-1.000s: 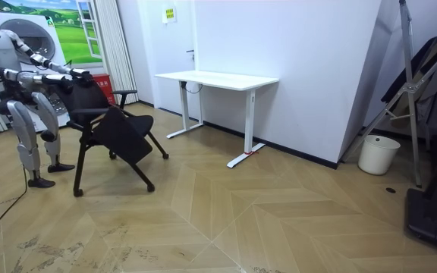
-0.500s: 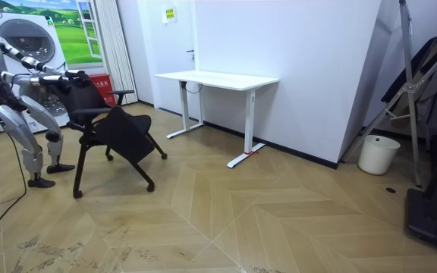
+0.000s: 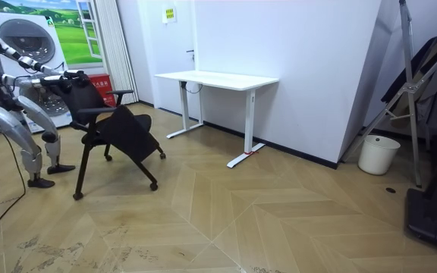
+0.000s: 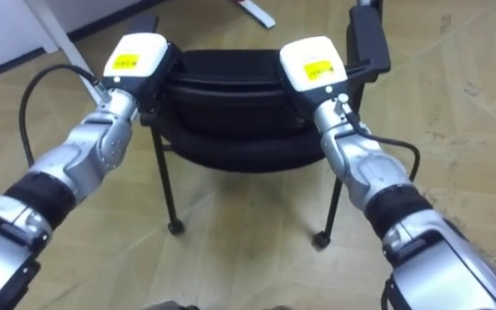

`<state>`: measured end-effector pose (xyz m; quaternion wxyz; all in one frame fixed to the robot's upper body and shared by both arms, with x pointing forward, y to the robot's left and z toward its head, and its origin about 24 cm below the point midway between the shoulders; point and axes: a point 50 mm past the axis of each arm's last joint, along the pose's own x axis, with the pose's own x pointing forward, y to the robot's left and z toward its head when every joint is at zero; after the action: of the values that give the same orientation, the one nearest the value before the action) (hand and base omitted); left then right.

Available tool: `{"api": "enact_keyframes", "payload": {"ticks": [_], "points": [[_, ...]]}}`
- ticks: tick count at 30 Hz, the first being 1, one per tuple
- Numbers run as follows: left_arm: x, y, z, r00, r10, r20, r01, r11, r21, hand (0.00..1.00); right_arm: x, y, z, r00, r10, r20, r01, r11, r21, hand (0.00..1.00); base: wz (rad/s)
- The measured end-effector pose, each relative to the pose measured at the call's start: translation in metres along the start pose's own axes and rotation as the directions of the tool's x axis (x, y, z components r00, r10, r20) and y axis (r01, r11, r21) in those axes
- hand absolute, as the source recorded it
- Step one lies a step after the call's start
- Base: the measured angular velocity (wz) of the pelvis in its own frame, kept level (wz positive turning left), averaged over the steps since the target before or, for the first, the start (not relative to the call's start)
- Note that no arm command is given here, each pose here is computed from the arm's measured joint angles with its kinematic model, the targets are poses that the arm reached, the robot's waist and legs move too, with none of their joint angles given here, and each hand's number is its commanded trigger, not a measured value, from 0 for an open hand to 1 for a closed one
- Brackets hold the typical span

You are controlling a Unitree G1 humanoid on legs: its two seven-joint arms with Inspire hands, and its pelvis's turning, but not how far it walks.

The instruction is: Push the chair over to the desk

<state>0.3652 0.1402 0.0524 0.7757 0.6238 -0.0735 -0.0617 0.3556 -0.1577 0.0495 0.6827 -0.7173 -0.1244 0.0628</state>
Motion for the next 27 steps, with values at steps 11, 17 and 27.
{"api": "enact_keyframes", "payload": {"ticks": [11, 17, 27], "points": [[-0.004, 0.001, -0.013, 1.0, -0.001, -0.01, 0.001, 1.0, 0.014, 1.0, 0.001, 0.007, 0.018, 1.0, 0.009, 0.011, -0.009, 1.0, 0.014, 1.0, -0.01], [-0.001, 0.01, -0.015, 0.998, 0.056, -0.027, -0.056, 0.998, -0.003, 1.0, 0.014, -0.009, 0.018, 1.0, -0.013, 0.018, 0.013, 1.0, -0.013, 1.0, 0.14], [0.002, 0.011, -0.008, 0.995, 0.097, -0.023, -0.097, 0.995, 0.002, 1.0, 0.019, -0.015, 0.01, 1.0, 0.004, 0.013, -0.004, 1.0, 0.009, 1.0, 0.4]]}}
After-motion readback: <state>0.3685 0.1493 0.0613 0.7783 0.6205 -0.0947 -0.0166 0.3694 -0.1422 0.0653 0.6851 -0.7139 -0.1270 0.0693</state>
